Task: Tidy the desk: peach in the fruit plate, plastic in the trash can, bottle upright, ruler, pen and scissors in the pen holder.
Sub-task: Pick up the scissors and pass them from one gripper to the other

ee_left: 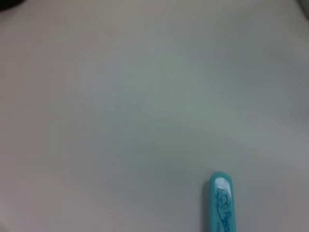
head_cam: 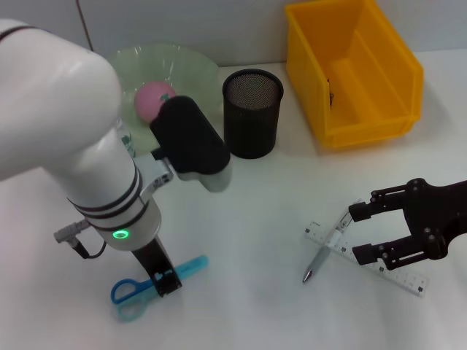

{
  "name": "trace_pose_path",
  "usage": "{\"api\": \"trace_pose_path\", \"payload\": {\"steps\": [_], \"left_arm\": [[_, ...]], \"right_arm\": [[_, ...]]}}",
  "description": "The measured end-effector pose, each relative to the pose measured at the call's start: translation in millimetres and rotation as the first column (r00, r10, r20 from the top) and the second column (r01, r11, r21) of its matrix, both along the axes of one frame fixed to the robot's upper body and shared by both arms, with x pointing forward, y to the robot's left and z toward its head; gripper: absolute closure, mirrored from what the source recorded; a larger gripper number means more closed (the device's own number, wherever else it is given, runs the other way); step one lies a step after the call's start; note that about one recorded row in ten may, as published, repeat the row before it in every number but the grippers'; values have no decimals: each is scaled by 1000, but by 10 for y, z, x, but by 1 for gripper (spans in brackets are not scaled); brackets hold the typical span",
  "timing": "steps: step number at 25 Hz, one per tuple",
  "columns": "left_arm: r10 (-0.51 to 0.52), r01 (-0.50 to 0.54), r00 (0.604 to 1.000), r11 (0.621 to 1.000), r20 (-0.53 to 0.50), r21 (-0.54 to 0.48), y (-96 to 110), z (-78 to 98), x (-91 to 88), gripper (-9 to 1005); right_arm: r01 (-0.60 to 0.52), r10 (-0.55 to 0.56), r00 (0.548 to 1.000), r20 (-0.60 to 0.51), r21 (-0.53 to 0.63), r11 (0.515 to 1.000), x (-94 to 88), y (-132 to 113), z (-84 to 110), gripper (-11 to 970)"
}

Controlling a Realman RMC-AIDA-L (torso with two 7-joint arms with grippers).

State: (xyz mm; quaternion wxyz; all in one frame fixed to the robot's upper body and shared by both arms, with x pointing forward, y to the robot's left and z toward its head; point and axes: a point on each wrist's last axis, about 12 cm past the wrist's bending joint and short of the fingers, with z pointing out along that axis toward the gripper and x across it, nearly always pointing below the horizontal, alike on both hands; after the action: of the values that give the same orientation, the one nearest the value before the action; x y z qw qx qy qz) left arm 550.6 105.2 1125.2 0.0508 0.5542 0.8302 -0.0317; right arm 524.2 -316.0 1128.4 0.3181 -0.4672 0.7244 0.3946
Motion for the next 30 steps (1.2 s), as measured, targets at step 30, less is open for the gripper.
{"api": "trace_pose_path", "payload": {"steps": [30], "left_arm": [[143,-307,939,-62,-312,-950,1334,337,123,770]], "right_arm": [[44,-43,998,36,0,999,64,22,-19,218]]}}
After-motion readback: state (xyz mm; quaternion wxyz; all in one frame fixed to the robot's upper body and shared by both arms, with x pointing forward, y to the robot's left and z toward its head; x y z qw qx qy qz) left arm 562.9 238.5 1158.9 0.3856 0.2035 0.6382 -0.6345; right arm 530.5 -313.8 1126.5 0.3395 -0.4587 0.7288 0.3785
